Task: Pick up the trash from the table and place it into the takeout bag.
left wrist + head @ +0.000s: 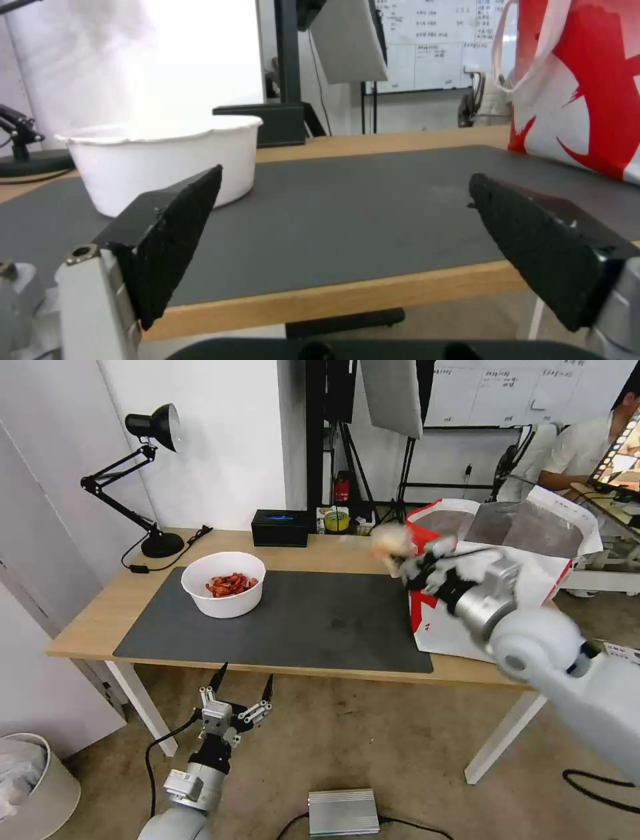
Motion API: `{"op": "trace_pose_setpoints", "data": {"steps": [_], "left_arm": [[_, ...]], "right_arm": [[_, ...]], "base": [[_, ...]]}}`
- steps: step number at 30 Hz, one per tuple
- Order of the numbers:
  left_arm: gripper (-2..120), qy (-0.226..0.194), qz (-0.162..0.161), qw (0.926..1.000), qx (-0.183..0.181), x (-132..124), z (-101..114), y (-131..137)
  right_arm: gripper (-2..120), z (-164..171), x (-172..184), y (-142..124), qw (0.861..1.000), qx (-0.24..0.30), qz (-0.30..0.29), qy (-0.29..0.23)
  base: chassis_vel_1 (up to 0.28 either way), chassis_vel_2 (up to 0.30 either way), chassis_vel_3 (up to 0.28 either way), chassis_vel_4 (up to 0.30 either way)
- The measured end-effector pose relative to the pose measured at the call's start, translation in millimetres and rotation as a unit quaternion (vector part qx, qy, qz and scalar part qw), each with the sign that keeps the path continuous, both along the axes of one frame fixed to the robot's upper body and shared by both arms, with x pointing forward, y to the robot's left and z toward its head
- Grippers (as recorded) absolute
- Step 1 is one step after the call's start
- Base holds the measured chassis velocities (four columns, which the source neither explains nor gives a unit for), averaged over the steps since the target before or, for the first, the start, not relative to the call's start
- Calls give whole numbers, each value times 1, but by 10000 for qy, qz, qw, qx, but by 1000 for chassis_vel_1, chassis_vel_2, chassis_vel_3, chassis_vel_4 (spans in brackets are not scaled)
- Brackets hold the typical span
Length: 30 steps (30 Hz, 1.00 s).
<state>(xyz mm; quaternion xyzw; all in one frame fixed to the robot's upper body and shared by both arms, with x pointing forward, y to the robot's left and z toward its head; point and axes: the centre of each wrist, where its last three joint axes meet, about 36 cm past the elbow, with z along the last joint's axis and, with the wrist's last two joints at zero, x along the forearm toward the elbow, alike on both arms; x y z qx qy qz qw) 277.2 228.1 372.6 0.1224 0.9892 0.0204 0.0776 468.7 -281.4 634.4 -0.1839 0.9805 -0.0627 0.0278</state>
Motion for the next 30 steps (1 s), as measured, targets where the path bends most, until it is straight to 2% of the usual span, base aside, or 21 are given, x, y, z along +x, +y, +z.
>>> {"op": "trace_pose_setpoints", "data": {"steps": [2,3,6,7,8,10,12,19,23,29,30], "left_arm": [[100,-8,11,10000,9,0,1,1],[100,-8,11,10000,9,0,1,1],[100,11,30,10000,7,-1,0,2],[100,11,30,10000,7,-1,0,2],[100,19,34,10000,2,-2,-1,1],[100,27,36,10000,0,-2,-1,1],[100,36,31,10000,-13,-2,-2,0],[100,26,36,10000,-13,-4,-1,0],[100,27,37,10000,-4,-4,-1,1],[100,23,42,10000,-18,-4,-1,0],[100,14,51,10000,-32,-3,0,0]], "right_arm": [[3,12,6,-7,9992,-53,-364,-150],[3,12,6,-7,9992,-53,-364,-150],[3,22,13,-15,9923,-415,-1151,-212],[3,22,13,-15,9923,-415,-1151,-212],[3,22,16,-17,9873,-601,-1453,-228],[3,22,17,-18,9845,-678,-1602,-202],[3,24,20,-16,9766,-719,-2028,65],[3,33,24,-16,9661,-285,-2442,787],[3,34,25,-16,9615,-75,-2554,1015],[3,30,28,-14,9564,111,-2738,1011],[7,30,28,-14,9560,123,-2753,1010]], "base": [[0,0,0,0],[0,0,0,0],[0,0,0,0],[0,0,0,0],[0,0,0,0],[0,0,0,0],[0,0,0,0],[0,0,0,0],[0,0,0,0],[0,0,0,0],[0,0,0,0]]}}
